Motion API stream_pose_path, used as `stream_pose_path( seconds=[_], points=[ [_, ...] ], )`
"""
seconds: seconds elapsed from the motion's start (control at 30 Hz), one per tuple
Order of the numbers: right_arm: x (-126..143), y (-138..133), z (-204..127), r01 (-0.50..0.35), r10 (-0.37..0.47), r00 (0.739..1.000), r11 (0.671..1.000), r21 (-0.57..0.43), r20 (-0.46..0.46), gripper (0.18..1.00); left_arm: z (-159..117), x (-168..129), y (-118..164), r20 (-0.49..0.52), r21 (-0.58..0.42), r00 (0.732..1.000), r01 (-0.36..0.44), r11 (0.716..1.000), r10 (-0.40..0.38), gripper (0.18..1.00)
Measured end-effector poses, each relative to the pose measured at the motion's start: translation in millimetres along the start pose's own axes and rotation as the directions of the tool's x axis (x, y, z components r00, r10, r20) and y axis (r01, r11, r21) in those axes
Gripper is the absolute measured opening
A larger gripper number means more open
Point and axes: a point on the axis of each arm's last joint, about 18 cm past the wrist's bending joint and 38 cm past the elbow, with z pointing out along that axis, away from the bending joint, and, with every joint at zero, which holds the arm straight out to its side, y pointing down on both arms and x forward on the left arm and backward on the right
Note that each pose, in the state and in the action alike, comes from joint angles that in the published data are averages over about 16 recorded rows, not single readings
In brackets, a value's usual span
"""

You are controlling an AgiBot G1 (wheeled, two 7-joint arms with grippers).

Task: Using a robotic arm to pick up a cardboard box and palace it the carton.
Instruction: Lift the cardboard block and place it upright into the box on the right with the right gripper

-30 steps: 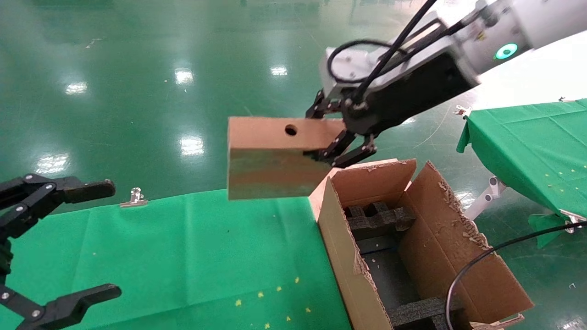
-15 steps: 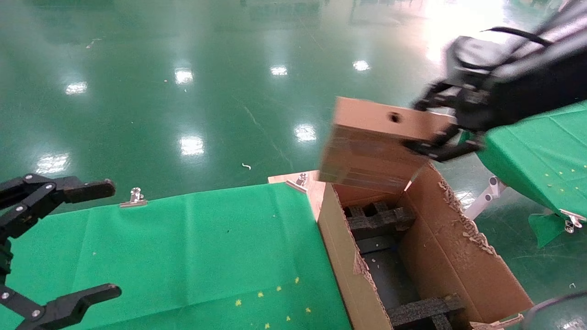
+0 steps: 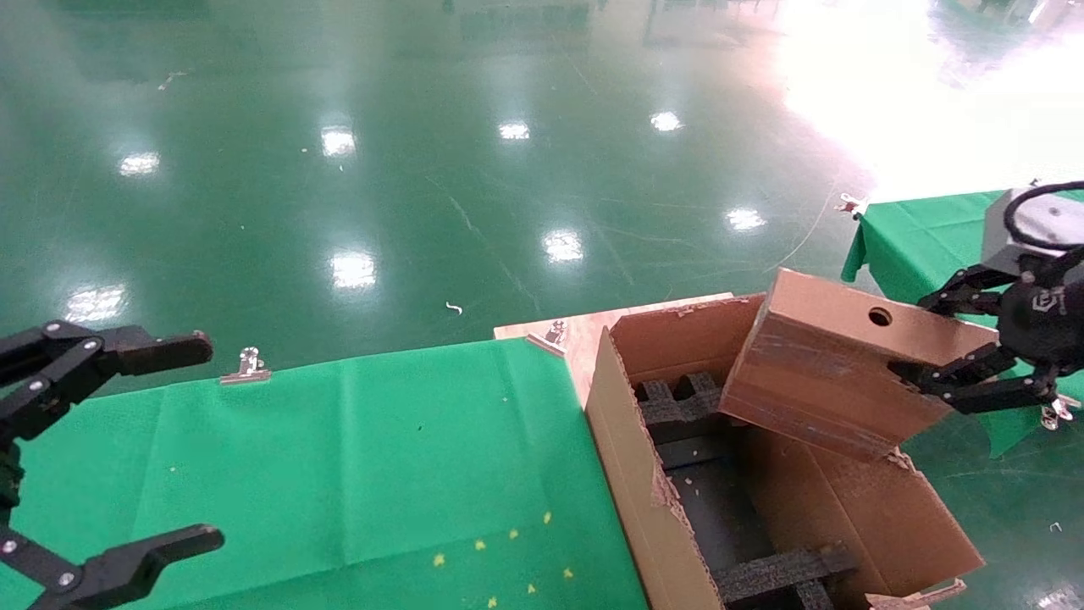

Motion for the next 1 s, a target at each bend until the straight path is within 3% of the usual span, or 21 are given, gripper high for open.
stream_pose_path(
  seconds=[0.3,0.53,0.67,0.83,1.0],
  points=[
    [-5,12,4,-0.062,0.062,0.998,0.998,-0.016,-0.010,0.409,0,0,0,0.000,0.000,1.000,0.000,1.000,0.000,1.001],
    [-2,25,15,-0.230,0.228,0.971,0.973,-0.019,-0.065,0.406,0,0,0,0.000,0.000,1.000,0.000,1.000,0.000,1.001],
    [-3,37,23,-0.368,0.363,0.925,0.930,-0.018,-0.115,0.404,0,0,0,0.000,0.000,1.000,0.000,1.000,0.000,1.001],
    [-7,49,33,-0.535,0.528,0.832,0.845,0.004,-0.170,0.402,0,0,0,0.000,0.000,1.000,0.000,1.000,0.000,1.001],
    [-13,55,40,-0.643,0.634,0.747,0.766,0.029,-0.200,0.400,0,0,0,0.000,0.000,1.000,0.000,1.000,0.000,1.001]
  ],
)
